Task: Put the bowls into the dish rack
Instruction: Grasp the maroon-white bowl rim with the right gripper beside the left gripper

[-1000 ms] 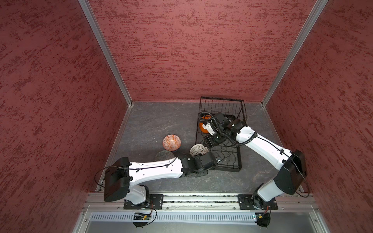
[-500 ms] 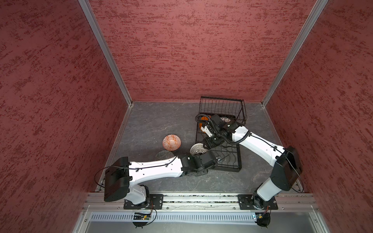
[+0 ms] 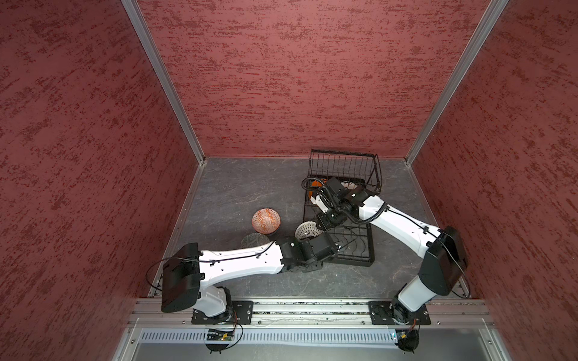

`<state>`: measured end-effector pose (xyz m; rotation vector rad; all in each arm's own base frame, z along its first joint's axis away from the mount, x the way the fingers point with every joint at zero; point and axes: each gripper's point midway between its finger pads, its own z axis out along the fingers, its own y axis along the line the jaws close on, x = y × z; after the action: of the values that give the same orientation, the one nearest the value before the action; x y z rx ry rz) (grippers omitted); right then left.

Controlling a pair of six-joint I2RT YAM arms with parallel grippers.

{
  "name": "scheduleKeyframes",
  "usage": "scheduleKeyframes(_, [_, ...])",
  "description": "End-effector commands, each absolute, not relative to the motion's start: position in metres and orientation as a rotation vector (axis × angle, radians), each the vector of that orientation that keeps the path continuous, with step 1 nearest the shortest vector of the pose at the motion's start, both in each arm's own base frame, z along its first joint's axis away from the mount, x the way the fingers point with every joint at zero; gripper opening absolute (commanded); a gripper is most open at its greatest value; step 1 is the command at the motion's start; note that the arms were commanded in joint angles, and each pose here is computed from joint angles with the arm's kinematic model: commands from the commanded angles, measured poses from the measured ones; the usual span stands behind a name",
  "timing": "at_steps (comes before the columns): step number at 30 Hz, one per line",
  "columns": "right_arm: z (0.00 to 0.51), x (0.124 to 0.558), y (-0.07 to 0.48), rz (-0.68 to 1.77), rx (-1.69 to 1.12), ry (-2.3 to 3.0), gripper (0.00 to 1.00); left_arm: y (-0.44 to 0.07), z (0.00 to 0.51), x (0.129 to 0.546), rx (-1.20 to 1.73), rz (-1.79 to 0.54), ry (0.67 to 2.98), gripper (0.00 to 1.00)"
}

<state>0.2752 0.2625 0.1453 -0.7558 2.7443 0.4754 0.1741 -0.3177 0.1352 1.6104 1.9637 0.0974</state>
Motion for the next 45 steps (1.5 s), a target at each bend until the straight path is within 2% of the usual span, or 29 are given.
scheduleKeyframes(1, [0.138, 0.281, 0.26, 0.43, -0.758, 2.748, 0.3, -0.325, 0.151, 0.182, 1.564, 0.091, 1.935, 0.0])
scheduleKeyframes(24, [0.136, 0.278, 0.263, 0.447, -0.786, 2.75, 0.03, -0.316, 0.143, 0.189, 1.538, 0.107, 1.973, 0.0])
scheduleKeyframes(28, [0.135, 0.279, 0.262, 0.445, -0.789, 2.752, 0.04, -0.314, 0.143, 0.19, 1.53, 0.105, 1.977, 0.0])
scheduleKeyframes(31, [0.136, 0.278, 0.264, 0.45, -0.802, 2.752, 0.12, -0.312, 0.142, 0.191, 1.529, 0.116, 1.978, 0.0])
scheduleKeyframes(37, [0.134, 0.28, 0.265, 0.442, -0.8, 2.765, 0.16, -0.312, 0.139, 0.193, 1.536, 0.137, 1.977, 0.0])
scheduleKeyframes(41, [0.132, 0.281, 0.264, 0.424, -0.801, 2.773, 0.16, -0.31, 0.137, 0.194, 1.532, 0.15, 1.98, 0.0])
scheduleKeyframes(45, [0.131, 0.282, 0.265, 0.414, -0.805, 2.775, 0.09, -0.309, 0.137, 0.195, 1.526, 0.155, 1.98, 0.0])
